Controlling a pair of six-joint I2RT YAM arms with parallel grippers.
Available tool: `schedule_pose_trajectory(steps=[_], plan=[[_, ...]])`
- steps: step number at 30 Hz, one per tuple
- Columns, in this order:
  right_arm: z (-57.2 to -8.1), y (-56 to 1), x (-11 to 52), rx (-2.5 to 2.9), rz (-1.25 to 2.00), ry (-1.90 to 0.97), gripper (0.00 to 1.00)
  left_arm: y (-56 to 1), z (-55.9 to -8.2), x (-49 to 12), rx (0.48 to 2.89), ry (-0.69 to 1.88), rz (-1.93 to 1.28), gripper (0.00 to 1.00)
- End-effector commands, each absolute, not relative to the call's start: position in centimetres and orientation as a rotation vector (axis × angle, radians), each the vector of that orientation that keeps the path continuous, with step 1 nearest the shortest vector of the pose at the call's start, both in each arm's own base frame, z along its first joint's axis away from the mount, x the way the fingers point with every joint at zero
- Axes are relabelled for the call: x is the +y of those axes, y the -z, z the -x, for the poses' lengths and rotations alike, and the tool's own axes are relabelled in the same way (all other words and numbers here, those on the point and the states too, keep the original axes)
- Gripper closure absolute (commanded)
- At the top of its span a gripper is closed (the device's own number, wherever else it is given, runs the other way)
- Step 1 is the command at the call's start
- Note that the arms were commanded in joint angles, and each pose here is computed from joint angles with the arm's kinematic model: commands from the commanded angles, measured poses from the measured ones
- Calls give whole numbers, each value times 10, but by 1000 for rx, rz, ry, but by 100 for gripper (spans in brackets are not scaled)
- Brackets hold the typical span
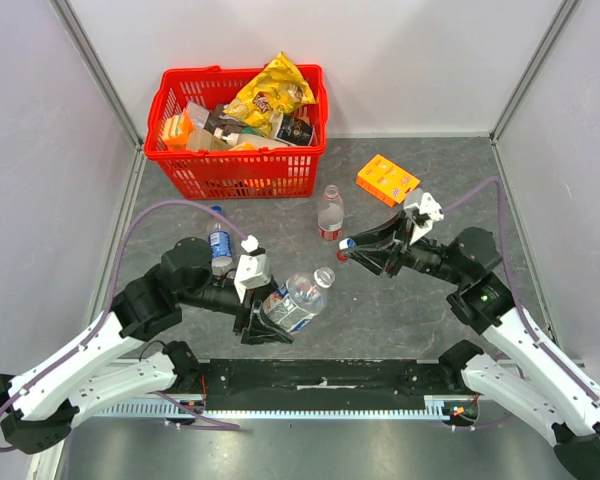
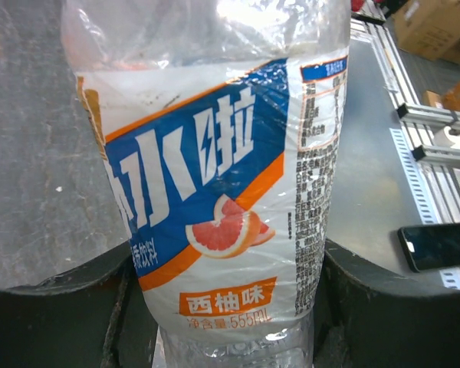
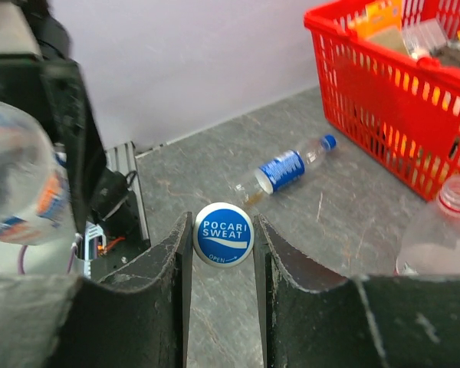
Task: Unscrew the bottle caps
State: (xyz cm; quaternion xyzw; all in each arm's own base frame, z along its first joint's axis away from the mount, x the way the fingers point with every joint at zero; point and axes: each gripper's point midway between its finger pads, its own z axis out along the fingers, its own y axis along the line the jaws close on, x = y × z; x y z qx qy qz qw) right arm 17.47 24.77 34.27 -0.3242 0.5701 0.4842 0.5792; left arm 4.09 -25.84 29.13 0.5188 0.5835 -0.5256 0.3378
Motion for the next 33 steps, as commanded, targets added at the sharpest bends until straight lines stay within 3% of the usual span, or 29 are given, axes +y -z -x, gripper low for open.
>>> schedule_pose_trajectory(steps=[1, 14, 33], plan=[[-197, -314, 249, 1438, 726, -1055, 96, -301, -54, -256, 1442, 1265, -1308, 89], [-244, -192, 239, 1829, 606, -848, 98, -310, -73, -252, 1386, 1127, -1249, 91], [-262, -43, 208, 2264, 420, -570, 95, -325, -97, -255, 1372, 1033, -1154, 91]])
